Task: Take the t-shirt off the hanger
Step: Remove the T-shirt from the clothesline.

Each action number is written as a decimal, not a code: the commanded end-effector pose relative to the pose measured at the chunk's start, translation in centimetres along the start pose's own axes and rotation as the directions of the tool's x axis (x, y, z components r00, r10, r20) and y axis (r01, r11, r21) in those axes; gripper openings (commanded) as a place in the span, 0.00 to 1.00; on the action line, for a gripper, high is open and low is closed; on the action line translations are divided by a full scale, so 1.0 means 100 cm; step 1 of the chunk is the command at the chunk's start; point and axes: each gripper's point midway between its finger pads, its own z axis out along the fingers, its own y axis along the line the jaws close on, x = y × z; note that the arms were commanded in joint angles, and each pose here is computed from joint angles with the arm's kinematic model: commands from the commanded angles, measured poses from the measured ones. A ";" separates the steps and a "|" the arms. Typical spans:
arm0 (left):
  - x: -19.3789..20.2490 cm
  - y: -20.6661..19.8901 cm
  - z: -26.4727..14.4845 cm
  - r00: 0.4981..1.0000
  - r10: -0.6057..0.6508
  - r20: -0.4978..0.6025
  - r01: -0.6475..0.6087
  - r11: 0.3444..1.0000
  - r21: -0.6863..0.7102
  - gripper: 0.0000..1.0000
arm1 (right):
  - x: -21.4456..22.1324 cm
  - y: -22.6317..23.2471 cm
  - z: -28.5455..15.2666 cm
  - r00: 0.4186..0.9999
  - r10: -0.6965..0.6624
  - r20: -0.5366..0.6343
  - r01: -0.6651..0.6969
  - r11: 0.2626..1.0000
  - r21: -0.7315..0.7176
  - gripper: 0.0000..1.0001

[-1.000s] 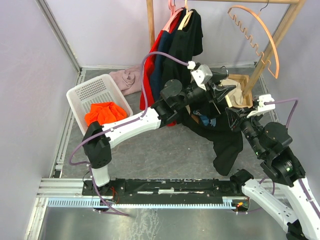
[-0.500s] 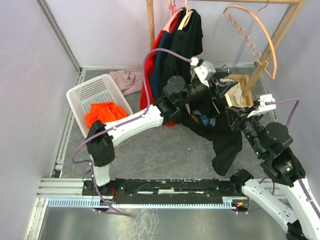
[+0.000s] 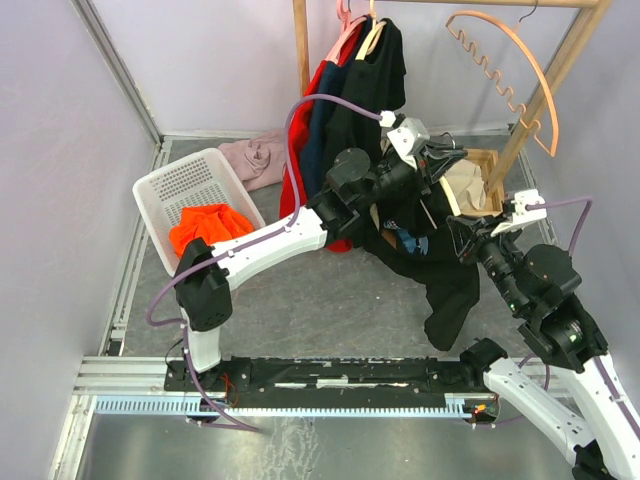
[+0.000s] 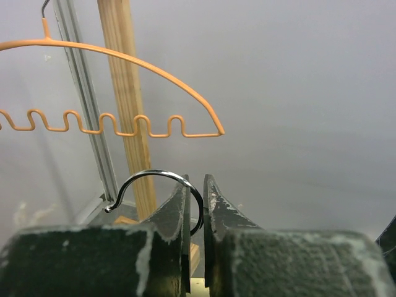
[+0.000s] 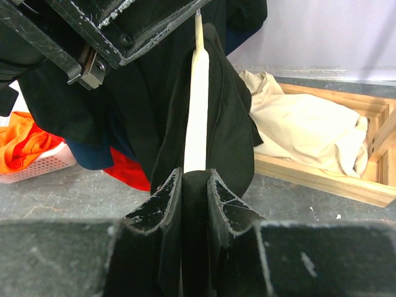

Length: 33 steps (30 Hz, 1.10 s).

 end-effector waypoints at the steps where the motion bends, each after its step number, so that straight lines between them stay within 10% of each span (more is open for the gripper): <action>1: -0.035 0.002 0.005 0.996 0.030 0.085 -0.030 1.000 -0.010 0.03 | -0.027 0.009 -0.001 0.996 0.020 0.088 -0.016 0.999 -0.040 0.01; 15: -0.063 0.050 -0.010 0.990 0.116 0.076 -0.092 0.958 -0.273 0.03 | -0.024 0.001 -0.012 1.000 -0.002 0.011 0.002 1.000 -0.001 0.57; 33: -0.086 0.107 0.016 0.986 0.153 0.063 -0.112 0.899 -0.423 0.03 | 0.000 0.021 -0.020 0.997 0.036 -0.067 -0.044 0.992 -0.118 0.63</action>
